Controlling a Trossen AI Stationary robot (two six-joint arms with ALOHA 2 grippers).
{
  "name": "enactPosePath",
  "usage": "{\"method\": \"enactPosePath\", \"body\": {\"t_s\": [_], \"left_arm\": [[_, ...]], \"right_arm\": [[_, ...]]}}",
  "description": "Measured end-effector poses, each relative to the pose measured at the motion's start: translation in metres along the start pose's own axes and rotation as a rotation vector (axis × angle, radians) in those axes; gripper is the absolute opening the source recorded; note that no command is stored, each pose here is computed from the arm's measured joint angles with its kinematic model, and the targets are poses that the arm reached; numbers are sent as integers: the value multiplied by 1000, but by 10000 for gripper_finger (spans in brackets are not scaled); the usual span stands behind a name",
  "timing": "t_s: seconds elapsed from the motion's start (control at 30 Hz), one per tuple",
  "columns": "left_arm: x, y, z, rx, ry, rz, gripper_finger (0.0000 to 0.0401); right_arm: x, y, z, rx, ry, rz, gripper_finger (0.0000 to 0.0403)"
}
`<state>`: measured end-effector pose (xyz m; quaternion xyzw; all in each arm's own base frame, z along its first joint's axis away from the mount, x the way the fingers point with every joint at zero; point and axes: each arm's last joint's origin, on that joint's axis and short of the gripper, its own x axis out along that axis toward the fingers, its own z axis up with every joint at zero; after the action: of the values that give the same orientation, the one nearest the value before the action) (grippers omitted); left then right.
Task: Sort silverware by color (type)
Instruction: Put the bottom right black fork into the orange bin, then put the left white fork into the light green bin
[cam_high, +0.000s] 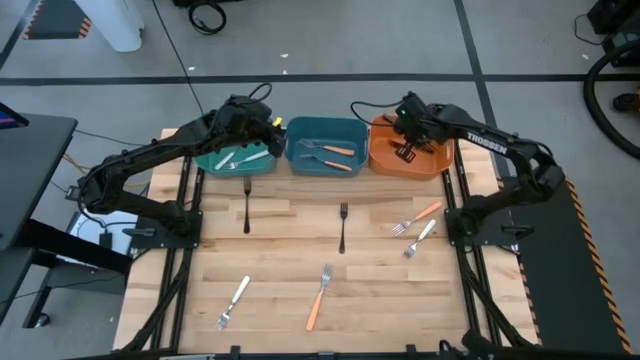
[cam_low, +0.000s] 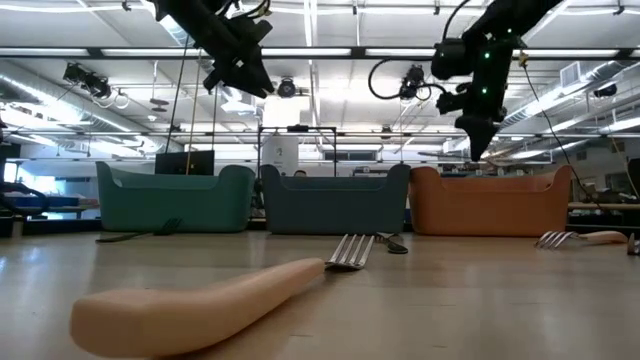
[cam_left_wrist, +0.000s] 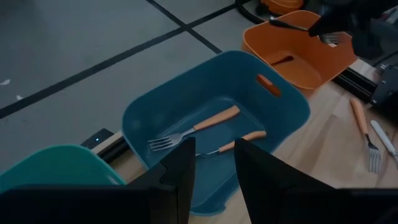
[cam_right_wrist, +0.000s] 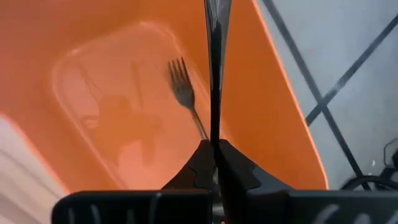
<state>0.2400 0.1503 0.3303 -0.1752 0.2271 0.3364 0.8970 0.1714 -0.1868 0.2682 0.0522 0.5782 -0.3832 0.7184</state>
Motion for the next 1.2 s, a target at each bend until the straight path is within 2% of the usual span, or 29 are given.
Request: {"method": "enactPosePath", "body": {"t_s": [0.2,0.33,0.6,0.97,1.2], "left_arm": [[0,2,0,-4,-2,6,121],[0,2,0,-13,-2,6,121],[0,2,0,-37,-1,6,121],[0,2,0,-37,8,8,121],[0,3,-4,-105,41,18,121]], "right_arm": [[19,1,2,-98,57,83,32],[31,4,5,-167,109,49,51],[43,5,7,-178,152,5,72],[21,-3,4,-149,88,-66,74],[5,-7,0,-59,34,-82,74]]}}
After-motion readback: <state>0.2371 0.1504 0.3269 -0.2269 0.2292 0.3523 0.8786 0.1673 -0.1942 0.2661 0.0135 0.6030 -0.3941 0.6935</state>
